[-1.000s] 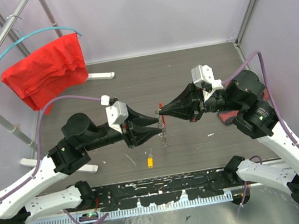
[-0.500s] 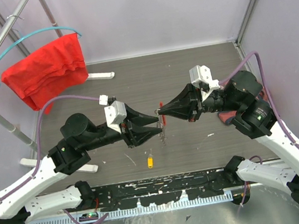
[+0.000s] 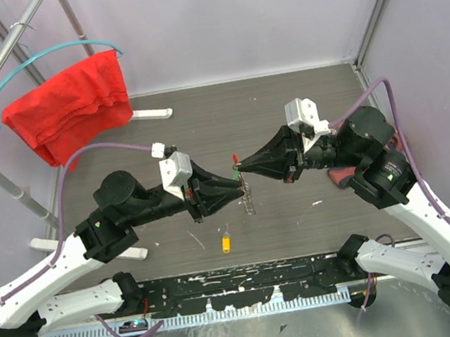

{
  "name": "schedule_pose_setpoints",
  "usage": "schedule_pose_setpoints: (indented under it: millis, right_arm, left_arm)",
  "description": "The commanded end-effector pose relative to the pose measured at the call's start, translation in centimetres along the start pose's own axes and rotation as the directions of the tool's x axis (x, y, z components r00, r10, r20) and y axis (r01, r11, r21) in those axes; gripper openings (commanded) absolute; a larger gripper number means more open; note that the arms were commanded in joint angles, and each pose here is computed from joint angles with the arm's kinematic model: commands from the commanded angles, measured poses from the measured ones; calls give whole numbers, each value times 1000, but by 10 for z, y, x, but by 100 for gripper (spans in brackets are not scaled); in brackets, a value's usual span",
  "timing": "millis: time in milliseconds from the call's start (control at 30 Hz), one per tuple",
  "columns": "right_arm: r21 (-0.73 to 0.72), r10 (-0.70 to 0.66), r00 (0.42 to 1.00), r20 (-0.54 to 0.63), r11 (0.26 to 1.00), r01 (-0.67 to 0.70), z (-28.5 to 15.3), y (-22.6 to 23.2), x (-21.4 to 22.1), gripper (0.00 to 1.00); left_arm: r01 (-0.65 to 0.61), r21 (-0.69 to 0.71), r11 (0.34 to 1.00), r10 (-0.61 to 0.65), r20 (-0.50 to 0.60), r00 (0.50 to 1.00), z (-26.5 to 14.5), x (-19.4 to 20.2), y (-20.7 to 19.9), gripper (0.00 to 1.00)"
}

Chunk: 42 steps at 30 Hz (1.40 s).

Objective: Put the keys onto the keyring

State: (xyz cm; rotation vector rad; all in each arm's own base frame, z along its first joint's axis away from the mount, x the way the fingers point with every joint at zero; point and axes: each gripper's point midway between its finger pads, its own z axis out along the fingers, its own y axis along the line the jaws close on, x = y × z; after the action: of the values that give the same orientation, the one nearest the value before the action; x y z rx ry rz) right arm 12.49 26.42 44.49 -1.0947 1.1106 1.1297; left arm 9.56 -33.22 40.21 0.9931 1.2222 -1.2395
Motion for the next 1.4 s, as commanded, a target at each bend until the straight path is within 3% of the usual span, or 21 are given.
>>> schedule_pose_setpoints:
  millis: [0,100,667,800,1367]
  right_arm:
    - [12,-41,999,32,999,41,0,-2,-12,1]
    - [13,-39,999,29,999,39,0,-2,-11,1]
    - [42,-31,999,18,999,30,0,-7,-5,1]
    - [83,-32,999,15,996,30,-1,-15,-4,1]
    - [121,-42,998,37,992,37,-3,-19,-11,1]
  left_arm:
    - [-5,4,1000,4,36,999,1,-7,-1,27]
    - [0,-2,1000,0,39,999,1,-7,0,34]
    - [17,10,1000,-17,41,999,7,-8,-1,33]
    - [22,5,1000,-23,37,999,7,-6,0,39]
    - [22,-51,998,-22,5,1000,8,9,12,41]
